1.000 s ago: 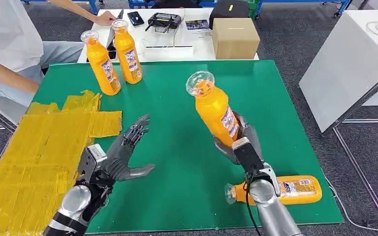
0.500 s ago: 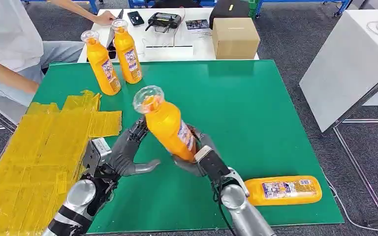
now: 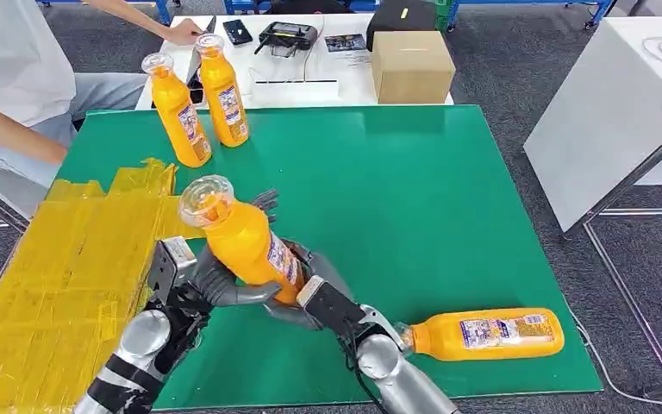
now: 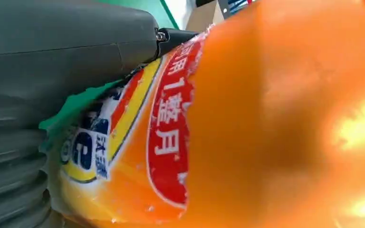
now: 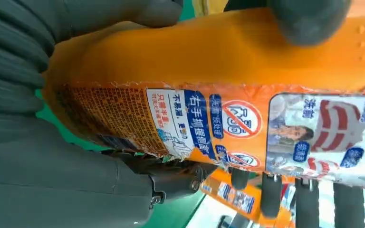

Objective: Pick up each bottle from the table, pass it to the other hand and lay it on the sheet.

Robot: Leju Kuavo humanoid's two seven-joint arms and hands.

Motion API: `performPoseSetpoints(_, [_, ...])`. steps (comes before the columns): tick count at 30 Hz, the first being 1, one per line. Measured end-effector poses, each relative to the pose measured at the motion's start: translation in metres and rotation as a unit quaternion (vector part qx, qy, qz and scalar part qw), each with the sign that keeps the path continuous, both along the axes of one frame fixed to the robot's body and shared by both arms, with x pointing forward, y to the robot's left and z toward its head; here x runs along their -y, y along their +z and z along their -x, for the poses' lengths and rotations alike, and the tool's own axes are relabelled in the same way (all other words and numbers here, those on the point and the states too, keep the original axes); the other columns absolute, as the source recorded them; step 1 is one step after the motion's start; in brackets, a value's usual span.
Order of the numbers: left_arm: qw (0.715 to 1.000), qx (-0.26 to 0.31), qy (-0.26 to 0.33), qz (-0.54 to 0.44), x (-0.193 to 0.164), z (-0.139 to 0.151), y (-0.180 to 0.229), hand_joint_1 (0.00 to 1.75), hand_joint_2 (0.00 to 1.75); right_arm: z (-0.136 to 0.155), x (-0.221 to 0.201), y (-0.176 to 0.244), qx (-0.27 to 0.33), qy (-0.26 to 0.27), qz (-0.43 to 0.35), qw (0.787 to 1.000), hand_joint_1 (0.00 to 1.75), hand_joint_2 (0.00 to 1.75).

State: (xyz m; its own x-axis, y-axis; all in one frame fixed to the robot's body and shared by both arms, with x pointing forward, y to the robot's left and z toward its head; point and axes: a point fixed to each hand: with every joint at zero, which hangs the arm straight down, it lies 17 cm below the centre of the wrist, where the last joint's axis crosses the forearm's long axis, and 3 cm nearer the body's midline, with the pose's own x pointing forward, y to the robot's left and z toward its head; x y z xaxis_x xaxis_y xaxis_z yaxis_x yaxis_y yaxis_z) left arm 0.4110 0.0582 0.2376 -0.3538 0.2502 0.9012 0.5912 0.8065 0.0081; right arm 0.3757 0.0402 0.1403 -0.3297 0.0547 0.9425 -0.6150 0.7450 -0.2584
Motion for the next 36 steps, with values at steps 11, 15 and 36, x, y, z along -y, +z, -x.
performPoseSetpoints(11, [1.000, -0.004, 0.000, 0.016, -0.002, 0.000, 0.001, 1.75, 1.75, 0.001, -0.006, -0.003, 0.001, 0.011, 0.008, 1.000, 1.75, 1.75])
performPoseSetpoints(15, [1.000, -0.005, 0.000, 0.023, -0.002, -0.001, 0.002, 1.75, 1.75, 0.002, -0.008, -0.005, 0.000, 0.014, 0.009, 1.000, 1.75, 1.75])
performPoseSetpoints(36, [0.966, 0.110, 0.229, -0.056, -0.082, -0.039, 0.035, 1.75, 1.75, -0.013, 0.055, 0.035, 0.063, -0.095, -0.058, 0.992, 0.00, 1.75])
